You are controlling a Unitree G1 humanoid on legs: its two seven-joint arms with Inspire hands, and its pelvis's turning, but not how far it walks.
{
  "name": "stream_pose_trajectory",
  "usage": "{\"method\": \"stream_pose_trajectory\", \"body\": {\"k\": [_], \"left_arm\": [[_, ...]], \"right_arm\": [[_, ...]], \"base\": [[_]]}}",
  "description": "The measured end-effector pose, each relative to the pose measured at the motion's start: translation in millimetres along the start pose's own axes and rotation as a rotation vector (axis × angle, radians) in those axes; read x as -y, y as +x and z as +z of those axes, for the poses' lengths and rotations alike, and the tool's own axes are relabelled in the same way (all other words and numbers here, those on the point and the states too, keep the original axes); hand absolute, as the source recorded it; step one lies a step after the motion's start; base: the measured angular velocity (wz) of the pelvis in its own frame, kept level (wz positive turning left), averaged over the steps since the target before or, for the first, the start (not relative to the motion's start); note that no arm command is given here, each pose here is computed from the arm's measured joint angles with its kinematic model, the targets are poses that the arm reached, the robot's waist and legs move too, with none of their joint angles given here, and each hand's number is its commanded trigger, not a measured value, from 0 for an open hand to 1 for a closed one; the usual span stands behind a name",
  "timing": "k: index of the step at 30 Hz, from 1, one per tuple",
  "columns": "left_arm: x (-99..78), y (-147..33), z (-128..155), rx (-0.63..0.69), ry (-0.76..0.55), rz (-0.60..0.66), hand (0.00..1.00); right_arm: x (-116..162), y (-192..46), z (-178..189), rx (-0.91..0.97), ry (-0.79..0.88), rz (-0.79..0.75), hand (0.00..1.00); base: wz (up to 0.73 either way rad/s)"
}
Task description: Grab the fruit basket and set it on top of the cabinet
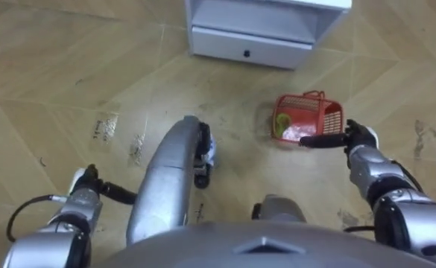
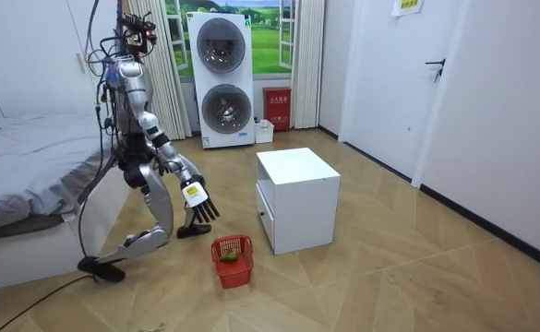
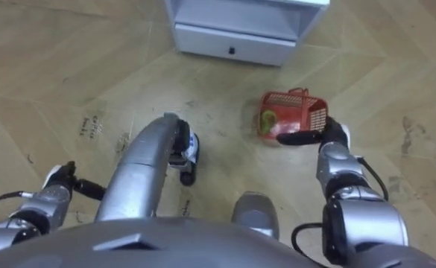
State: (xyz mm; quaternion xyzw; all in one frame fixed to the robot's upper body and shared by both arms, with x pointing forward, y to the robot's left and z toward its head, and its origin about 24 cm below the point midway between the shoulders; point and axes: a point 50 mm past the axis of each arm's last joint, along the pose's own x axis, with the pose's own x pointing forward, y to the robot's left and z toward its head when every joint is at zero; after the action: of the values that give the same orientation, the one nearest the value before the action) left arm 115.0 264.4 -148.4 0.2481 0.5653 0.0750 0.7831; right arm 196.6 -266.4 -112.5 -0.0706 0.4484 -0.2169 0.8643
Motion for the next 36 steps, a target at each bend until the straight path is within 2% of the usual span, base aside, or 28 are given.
{"method": "stream_pose_trajectory", "body": {"k": [5, 8, 14, 23, 25, 29, 36], "left_arm": [[0.2, -0.8, -5, 0.015, -0.033, 0.028, 0.0], [-4.5, -2.5, -25, -0.024, -0.029, 0.065, 0.0], [-5.3, -4.0, -29, 0.002, -0.035, 0.102, 0.0], [6.7, -12.0, -64, -0.075, 0.022, 0.05, 0.0], [18.0, -15.2, -70, -0.091, 0.024, 0.011, 0.0], [20.2, -15.5, -71, -0.093, 0.027, -0.024, 0.0], [25.4, -12.3, -52, -0.029, 0.095, -0.085, 0.0]], "right_arm": [[10, 2, 17, 0.062, 0.067, -0.059, 0.0], [6, 0, 34, 0.135, 0.078, -0.045, 0.0], [6, -5, 52, 0.239, 0.094, -0.056, 0.0], [7, -11, 73, 0.349, 0.064, -0.098, 0.0], [10, -11, 75, 0.362, 0.058, -0.1, 0.0], [8, -12, 72, 0.361, 0.039, -0.092, 0.0], [3, -10, 72, 0.365, -0.032, -0.058, 0.0]], "base": [[0.25], [-0.4], [0.34], [0.01], [-0.23], [-0.04], [0.04]]}}
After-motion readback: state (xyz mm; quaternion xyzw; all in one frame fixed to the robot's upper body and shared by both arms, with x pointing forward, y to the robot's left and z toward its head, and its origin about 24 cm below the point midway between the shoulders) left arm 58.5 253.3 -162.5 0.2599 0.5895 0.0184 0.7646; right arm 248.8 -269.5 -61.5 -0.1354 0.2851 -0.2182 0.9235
